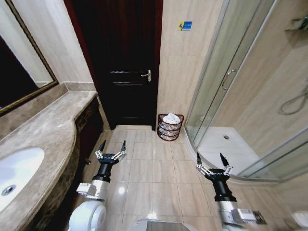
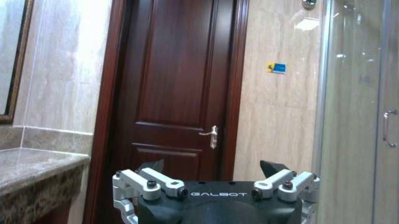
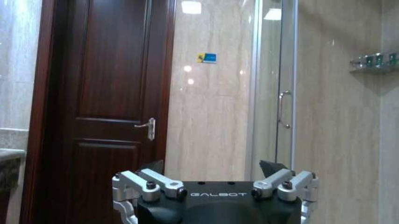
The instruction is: Discard the used towel into the hamper.
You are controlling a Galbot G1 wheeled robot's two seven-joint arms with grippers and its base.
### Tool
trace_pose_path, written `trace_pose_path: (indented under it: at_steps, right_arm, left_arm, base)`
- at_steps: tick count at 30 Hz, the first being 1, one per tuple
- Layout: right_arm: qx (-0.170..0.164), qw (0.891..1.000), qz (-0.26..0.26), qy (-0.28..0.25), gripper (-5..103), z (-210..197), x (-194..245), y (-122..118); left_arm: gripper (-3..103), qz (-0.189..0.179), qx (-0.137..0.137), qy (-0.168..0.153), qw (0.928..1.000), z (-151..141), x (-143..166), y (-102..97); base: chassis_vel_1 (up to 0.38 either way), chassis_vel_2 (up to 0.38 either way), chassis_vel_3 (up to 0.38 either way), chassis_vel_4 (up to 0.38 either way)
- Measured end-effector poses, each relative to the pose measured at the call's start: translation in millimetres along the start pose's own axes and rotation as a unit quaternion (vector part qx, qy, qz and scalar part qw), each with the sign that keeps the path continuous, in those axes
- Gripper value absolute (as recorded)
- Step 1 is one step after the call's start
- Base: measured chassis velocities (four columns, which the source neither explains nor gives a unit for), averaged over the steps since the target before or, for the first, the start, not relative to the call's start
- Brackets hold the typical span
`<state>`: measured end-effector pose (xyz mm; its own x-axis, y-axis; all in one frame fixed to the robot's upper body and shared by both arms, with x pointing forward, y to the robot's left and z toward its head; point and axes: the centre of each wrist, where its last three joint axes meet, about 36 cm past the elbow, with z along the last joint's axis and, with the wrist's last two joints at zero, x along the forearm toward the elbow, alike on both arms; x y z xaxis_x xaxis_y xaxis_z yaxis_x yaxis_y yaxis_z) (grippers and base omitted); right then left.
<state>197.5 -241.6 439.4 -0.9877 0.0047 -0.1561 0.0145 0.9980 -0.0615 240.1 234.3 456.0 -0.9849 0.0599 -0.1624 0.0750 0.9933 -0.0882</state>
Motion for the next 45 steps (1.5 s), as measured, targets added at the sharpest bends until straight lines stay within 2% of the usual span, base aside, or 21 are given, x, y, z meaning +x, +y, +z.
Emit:
trace_pose_path:
  at_steps: [45]
  right_arm:
    - [0.000,1.000,0.000,0.000,100,0.0,-0.1,0.0]
  left_arm:
    - [100,0.000,0.000,0.000,1.0000,-0.1,-0.2,0.0]
  base:
    - [-0.007,0.004,0.007,-0.006]
